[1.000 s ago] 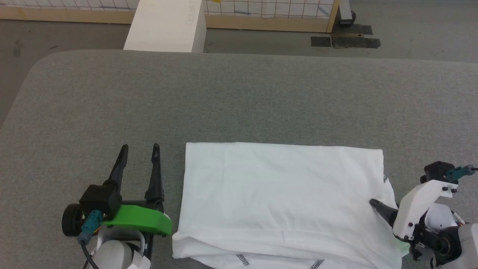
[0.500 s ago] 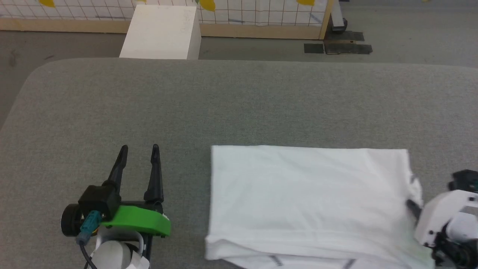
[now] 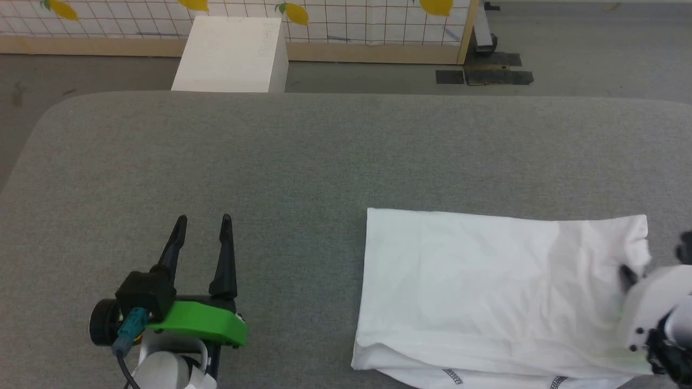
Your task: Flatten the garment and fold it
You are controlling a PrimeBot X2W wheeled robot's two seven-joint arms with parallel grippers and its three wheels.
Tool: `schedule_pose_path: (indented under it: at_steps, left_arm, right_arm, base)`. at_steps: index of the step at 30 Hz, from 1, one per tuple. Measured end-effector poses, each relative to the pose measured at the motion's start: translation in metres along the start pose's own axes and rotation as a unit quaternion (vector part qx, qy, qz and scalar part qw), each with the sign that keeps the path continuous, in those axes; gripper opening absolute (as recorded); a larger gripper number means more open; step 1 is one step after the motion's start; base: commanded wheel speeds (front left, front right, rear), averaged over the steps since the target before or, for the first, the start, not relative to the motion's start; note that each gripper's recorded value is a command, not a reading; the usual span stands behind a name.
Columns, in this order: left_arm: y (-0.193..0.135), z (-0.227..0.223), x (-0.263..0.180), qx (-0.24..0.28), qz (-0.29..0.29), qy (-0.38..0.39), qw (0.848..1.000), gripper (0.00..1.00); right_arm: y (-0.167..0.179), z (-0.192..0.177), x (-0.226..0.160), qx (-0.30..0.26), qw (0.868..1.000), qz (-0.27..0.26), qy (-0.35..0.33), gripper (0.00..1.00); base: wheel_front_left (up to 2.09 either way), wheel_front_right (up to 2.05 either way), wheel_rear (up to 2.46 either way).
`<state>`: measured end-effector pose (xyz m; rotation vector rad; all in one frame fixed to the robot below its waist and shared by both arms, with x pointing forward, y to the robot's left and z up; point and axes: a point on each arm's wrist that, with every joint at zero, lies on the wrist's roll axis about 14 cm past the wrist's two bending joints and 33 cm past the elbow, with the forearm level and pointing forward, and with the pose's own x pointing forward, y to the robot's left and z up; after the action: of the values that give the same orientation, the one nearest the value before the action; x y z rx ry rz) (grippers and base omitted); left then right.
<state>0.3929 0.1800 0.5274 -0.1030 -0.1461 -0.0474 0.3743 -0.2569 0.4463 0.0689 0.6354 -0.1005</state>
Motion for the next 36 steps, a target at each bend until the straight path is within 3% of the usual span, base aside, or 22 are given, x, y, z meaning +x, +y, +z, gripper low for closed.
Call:
schedule_pose_path:
  at_steps: [6, 14, 23, 28, 29, 30, 31, 36]
  left_arm:
    - [0.001, -0.002, -0.003, 0.001, 0.0, 0.004, 1.0, 1.0]
    - [0.003, -0.01, -0.004, -0.001, 0.002, 0.016, 1.0, 1.0]
    - [0.012, -0.017, -0.004, 0.002, 0.015, 0.027, 1.0, 1.0]
    - [0.019, -0.021, -0.005, 0.003, 0.025, 0.033, 0.999, 1.0]
    - [0.02, -0.022, -0.006, 0.003, 0.026, 0.035, 0.999, 1.0]
    - [0.02, -0.022, -0.006, 0.003, 0.027, 0.035, 0.999, 1.0]
    - [0.02, -0.023, -0.006, 0.003, 0.027, 0.036, 0.999, 1.0]
    - [0.016, -0.02, -0.004, 0.001, 0.025, 0.032, 0.999, 1.0]
  right_arm:
    - [0.088, 0.023, -0.029, -0.079, 0.99, 0.114, -0.01, 0.0]
    - [0.199, 0.014, -0.042, -0.192, 0.947, 0.257, 0.007, 0.0]
    - [0.262, -0.025, -0.011, -0.251, 0.909, 0.326, 0.072, 0.0]
    - [0.273, -0.051, 0.004, -0.265, 0.895, 0.338, 0.116, 0.0]
    - [0.274, -0.052, 0.006, -0.266, 0.895, 0.339, 0.118, 0.19]
    - [0.276, -0.054, 0.007, -0.262, 0.894, 0.343, 0.12, 0.47]
    - [0.278, -0.055, 0.008, -0.256, 0.894, 0.348, 0.122, 1.0]
    - [0.291, -0.031, 0.0, -0.204, 0.902, 0.375, 0.069, 1.0]
  base:
    - [0.0, 0.0, 0.0]
    - [0.0, 0.0, 0.0]
    - [0.0, 0.0, 0.0]
    - [0.0, 0.0, 0.0]
    - [0.0, 0.0, 0.0]
    - [0.0, 0.0, 0.0]
    - [0.0, 0.0, 0.0]
    - [0.0, 0.0, 0.0]
